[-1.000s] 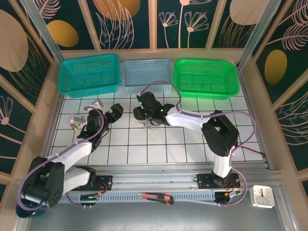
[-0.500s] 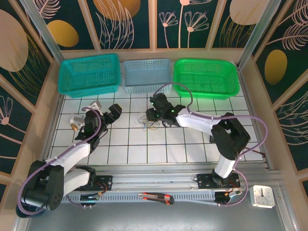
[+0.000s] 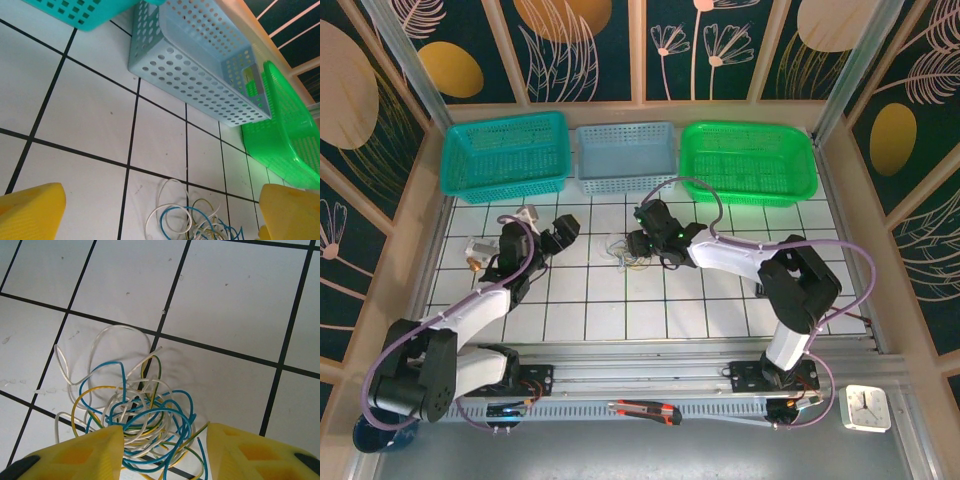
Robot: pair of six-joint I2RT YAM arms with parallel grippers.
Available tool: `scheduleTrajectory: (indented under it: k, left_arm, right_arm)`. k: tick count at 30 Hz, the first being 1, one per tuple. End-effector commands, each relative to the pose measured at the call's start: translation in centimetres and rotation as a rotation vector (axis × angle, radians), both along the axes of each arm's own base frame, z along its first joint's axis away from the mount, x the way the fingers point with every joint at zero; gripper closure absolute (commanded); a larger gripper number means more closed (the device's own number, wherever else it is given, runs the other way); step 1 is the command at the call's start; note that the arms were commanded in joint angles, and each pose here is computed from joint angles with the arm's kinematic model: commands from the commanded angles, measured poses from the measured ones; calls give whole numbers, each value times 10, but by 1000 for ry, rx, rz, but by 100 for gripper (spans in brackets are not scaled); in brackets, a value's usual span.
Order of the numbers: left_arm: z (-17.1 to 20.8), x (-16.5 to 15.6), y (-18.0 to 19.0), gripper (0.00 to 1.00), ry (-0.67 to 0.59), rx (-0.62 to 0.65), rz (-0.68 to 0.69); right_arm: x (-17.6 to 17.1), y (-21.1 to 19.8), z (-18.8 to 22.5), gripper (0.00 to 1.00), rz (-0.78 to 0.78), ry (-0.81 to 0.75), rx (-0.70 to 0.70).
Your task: Untangle the cables
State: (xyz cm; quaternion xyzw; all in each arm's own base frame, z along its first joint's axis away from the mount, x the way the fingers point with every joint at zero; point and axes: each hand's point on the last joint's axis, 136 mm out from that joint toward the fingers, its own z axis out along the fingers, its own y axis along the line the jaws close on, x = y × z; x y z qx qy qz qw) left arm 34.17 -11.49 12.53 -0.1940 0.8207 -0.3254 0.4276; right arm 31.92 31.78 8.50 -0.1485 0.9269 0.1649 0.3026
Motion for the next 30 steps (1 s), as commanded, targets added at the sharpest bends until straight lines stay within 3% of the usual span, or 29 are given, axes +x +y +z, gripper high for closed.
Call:
scheduleTrajectory:
  k: [1,12,23,30]
  left_arm:
    - [8,6,-4,1,-15,-4,-29]
    - [7,8,-7,1,-9,-5,-42]
    - [5,8,-8,1,-7,-7,-47]
    - [6,9,-9,1,-8,-12,-50]
  right_arm:
    - [8,6,1,53,-14,-15,19]
    - [11,12,-8,53,-15,-3,15]
    - [-1,14,23,53,-14,-32,81]
    - [-3,14,16,53,-11,-18,75]
